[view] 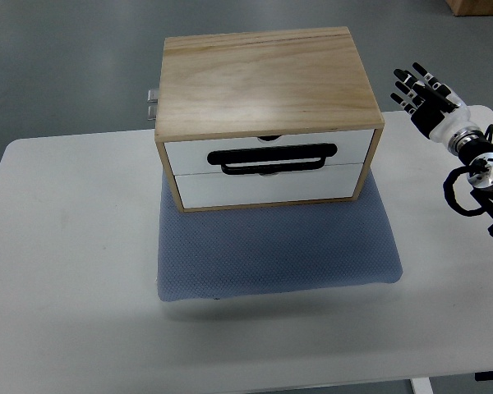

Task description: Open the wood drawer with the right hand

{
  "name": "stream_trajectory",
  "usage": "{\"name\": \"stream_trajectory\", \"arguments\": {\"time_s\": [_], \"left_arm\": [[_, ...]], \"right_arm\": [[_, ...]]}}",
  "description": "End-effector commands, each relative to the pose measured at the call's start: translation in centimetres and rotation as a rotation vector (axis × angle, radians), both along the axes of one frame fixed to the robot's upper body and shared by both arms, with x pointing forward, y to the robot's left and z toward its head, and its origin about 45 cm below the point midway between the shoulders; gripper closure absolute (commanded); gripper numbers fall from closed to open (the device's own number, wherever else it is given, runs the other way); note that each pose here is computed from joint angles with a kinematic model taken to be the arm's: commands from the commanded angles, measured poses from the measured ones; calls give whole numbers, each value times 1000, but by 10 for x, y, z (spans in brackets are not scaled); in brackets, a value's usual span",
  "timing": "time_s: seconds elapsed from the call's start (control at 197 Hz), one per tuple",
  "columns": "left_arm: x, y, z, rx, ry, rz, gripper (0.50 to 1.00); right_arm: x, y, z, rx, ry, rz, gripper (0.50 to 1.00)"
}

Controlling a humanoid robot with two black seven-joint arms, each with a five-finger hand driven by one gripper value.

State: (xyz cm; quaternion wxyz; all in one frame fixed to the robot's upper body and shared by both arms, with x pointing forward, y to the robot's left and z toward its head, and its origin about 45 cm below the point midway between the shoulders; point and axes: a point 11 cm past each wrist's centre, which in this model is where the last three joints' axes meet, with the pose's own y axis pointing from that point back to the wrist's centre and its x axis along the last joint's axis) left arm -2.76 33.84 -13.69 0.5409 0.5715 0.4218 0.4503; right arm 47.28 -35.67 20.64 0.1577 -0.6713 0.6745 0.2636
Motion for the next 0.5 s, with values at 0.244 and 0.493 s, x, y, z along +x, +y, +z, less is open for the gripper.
{"name": "stream_trajectory", "arguments": {"time_s": [0.244,0.493], "left_arm": [[0,0,0,1,0,0,500],[0,0,0,-1,0,0,500]], "right_arm": [[-2,-18,9,-15,-25,-5,556],[-4,-18,4,-6,-19,-8,556]]}}
